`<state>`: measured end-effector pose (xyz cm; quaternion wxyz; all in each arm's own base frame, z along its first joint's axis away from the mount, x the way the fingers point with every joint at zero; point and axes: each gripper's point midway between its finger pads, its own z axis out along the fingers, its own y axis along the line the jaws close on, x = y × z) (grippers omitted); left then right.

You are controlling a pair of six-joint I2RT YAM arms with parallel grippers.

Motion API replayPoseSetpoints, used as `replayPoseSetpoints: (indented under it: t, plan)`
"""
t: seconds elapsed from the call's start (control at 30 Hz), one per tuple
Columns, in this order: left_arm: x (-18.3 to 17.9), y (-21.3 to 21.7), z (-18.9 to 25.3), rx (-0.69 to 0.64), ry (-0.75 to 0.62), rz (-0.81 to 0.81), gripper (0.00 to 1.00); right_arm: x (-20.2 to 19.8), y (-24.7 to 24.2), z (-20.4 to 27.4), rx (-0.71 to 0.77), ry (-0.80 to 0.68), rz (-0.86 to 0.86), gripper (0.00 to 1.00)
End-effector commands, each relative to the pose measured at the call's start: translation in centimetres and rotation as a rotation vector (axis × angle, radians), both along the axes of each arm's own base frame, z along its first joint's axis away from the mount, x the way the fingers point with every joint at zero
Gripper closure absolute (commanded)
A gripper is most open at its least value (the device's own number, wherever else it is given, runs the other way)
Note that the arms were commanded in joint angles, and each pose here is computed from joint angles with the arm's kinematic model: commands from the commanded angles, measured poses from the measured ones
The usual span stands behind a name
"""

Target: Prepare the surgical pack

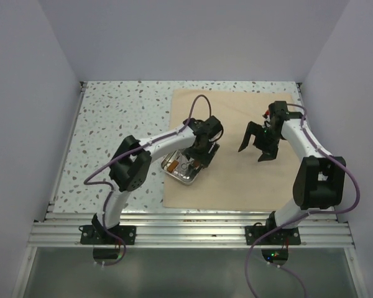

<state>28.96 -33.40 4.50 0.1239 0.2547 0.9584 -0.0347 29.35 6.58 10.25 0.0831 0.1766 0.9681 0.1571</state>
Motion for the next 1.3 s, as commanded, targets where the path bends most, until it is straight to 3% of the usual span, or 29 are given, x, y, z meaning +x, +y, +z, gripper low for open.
replayPoseSetpoints:
  t: [0.0, 0.07, 0.1, 0.13, 0.2, 0.27, 0.3, 0.33, 0.37, 0.43, 0.47, 0.5, 0.6, 0.63, 0.83, 1.03, 1.27]
  plan:
    - [1.9, 0.6, 9.2, -0.205, -0.177, 0.049, 0.3, 1.6, -0.5, 0.2, -0.034, -0.02, 0.018, 0.01]
    - [0.7, 2.0, 12.4, -0.303, -0.193, 0.081, 0.45, 2.1, -0.5, -0.2, -0.034, -0.008, 0.032, 0.04]
    - [-0.7, 3.6, 10.4, -0.287, -0.143, 0.101, 0.61, 2.4, -0.4, -0.2, -0.031, -0.009, 0.037, 0.05]
    - [-1.4, 4.0, 12.2, -0.362, -0.164, 0.104, 0.67, 2.7, -0.3, -0.3, -0.025, -0.013, 0.041, 0.08]
    - [-3.9, 5.8, 9.9, -0.382, -0.088, 0.135, 0.74, 3.0, -0.2, -0.7, -0.017, -0.007, 0.054, 0.17]
    - [-4.5, 6.1, 10.9, -0.456, -0.119, 0.138, 0.67, 3.1, -0.1, -1.0, -0.012, -0.004, 0.066, 0.18]
    - [-5.3, 6.4, 10.0, -0.456, -0.096, 0.133, 0.53, 3.1, 0.0, -1.2, -0.008, 0.004, 0.065, 0.18]
    - [-5.7, 7.0, 10.0, -0.439, -0.087, 0.151, 0.49, 3.1, 0.1, -1.5, -0.004, 0.005, 0.069, 0.18]
    - [-6.2, 7.6, 9.2, -0.417, -0.074, 0.179, 0.46, 3.0, 0.3, -1.6, 0.0, 0.011, 0.068, 0.2]
    - [-7.1, 8.1, 9.4, -0.457, -0.072, 0.217, 0.49, 2.7, 0.1, -2.1, -0.008, 0.024, 0.055, 0.26]
    - [-7.4, 8.3, 9.0, -0.469, -0.067, 0.217, 0.56, 2.7, 0.3, -2.4, -0.002, 0.028, 0.053, 0.3]
    - [-8.0, 8.5, 8.1, -0.483, -0.041, 0.214, 0.7, 2.8, 0.3, -2.9, 0.001, 0.026, 0.052, 0.39]
    - [-8.9, 7.6, 6.7, -0.516, 0.024, 0.186, 0.95, 3.0, 0.9, -3.5, 0.013, 0.021, 0.065, 0.52]
    - [-8.9, 7.3, 6.0, -0.519, 0.044, 0.191, 0.99, 3.2, 1.1, -4.0, 0.01, 0.027, 0.071, 0.61]
    - [-9.6, 6.7, 2.1, -0.536, 0.113, 0.224, 1.0, 3.1, 3.4, -6.4, -0.016, 0.053, 0.131, 0.87]
    - [-10.5, 10.0, -2.9, -0.527, 0.216, 0.412, 1.0, 2.1, 7.5, -8.7, 0.013, 0.063, 0.186, 0.92]
    - [-10.6, 14.2, -5.8, -0.405, 0.272, 0.626, 1.0, 0.1, 13.1, -11.4, 0.038, 0.129, 0.269, 0.92]
